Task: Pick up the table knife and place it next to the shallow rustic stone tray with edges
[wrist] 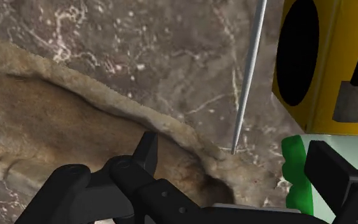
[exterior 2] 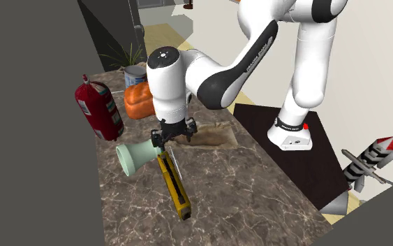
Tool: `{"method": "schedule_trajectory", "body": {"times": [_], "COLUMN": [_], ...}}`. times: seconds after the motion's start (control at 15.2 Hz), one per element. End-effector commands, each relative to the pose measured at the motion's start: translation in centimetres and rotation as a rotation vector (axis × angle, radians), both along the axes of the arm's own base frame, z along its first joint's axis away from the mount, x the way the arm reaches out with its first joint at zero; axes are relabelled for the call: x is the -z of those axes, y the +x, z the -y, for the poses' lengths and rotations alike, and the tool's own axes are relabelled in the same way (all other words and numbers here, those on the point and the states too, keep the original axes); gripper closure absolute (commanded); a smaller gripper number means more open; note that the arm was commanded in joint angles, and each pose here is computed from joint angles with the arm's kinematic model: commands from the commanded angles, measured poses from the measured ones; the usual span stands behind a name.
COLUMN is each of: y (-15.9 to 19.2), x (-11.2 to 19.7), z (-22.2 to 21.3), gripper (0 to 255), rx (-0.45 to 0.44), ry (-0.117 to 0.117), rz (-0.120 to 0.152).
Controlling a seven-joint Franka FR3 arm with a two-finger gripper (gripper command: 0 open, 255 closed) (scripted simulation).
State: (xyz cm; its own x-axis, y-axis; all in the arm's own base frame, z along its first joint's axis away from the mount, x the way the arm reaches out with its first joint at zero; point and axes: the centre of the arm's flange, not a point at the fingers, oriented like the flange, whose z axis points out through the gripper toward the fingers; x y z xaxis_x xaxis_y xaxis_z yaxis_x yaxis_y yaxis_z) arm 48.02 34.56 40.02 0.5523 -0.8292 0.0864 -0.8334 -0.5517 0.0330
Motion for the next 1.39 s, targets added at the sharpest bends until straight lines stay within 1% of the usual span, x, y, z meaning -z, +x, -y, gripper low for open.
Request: {"method": "schedule_trajectory", "body": {"times": [0.0,0.46,0.99,1.06,1.32], "y": [1.4,1.4,1.4,1.4,1.4], "x": [1.3,5.2,5.2,5.2,5.2], "z": [-1.1,-0.7,-0.7,-0.7,-0.7], "gripper": [0,0,0,255,255], "rx": [0.05,0.05,0.05,0.05,0.05], "ry": [-0.004,-0.004,-0.004,-0.004,-0.004], "rz": [-0.003,-0.003,-0.003,-0.003,-0.003]}}
